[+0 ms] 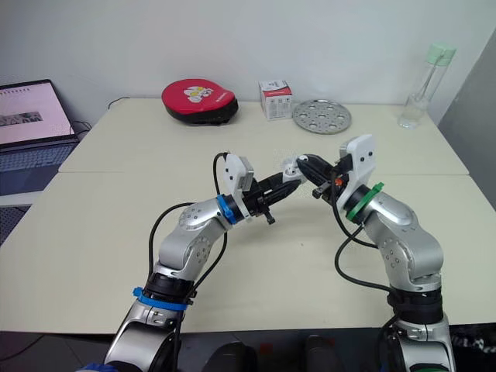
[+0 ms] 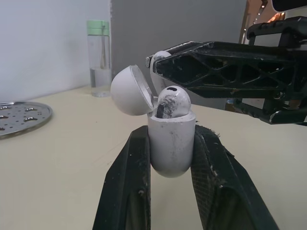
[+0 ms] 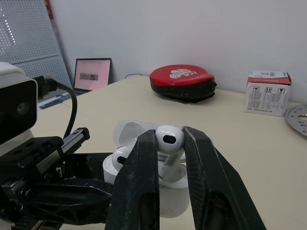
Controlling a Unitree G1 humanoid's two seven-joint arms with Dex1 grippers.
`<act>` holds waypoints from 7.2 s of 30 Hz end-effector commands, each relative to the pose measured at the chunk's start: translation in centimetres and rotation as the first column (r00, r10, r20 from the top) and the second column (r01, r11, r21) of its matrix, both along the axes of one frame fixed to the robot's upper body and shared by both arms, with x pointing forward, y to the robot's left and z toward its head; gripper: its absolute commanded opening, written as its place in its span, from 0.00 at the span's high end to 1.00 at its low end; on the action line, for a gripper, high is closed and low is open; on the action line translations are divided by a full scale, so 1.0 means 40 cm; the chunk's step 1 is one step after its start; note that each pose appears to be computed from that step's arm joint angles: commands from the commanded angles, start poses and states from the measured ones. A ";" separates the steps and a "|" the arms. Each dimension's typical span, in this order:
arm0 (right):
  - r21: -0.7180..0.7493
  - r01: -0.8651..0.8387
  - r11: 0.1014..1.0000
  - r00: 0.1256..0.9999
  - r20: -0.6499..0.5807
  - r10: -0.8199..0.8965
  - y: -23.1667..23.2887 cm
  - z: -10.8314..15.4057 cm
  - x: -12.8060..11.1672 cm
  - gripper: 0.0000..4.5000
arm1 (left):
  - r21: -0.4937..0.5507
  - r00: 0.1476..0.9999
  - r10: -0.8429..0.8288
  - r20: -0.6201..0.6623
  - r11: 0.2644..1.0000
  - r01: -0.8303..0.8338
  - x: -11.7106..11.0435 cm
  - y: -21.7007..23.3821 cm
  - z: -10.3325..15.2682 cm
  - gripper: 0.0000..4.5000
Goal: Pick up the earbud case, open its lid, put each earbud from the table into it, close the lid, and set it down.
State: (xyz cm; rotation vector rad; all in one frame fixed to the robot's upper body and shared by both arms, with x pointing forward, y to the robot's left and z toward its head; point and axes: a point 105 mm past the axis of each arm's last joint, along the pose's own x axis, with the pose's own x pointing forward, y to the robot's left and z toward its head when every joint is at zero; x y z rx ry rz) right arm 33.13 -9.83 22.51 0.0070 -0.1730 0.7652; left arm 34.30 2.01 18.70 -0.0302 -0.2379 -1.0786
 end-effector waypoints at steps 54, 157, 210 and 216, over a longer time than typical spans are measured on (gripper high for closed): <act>-0.357 0.049 0.933 0.978 -0.170 -0.116 -0.284 -0.118 -0.066 0.55 | 0.022 0.996 0.067 0.053 0.997 -0.068 -0.009 0.056 -0.004 0.83; -0.773 -0.622 0.123 0.754 -0.634 -0.173 -0.656 -0.346 -0.258 0.49 | 0.059 0.995 0.089 0.041 0.994 -0.091 -0.046 0.050 -0.044 0.83; -0.008 -0.034 0.999 0.985 0.171 0.035 0.002 0.113 -0.055 0.92 | -0.036 0.998 -0.023 0.054 0.999 0.025 -0.022 0.006 0.035 0.83; -0.026 -0.042 0.999 0.988 0.146 0.045 0.026 0.077 -0.066 0.92 | -0.041 0.998 -0.029 0.057 0.999 0.032 -0.022 0.001 0.038 0.83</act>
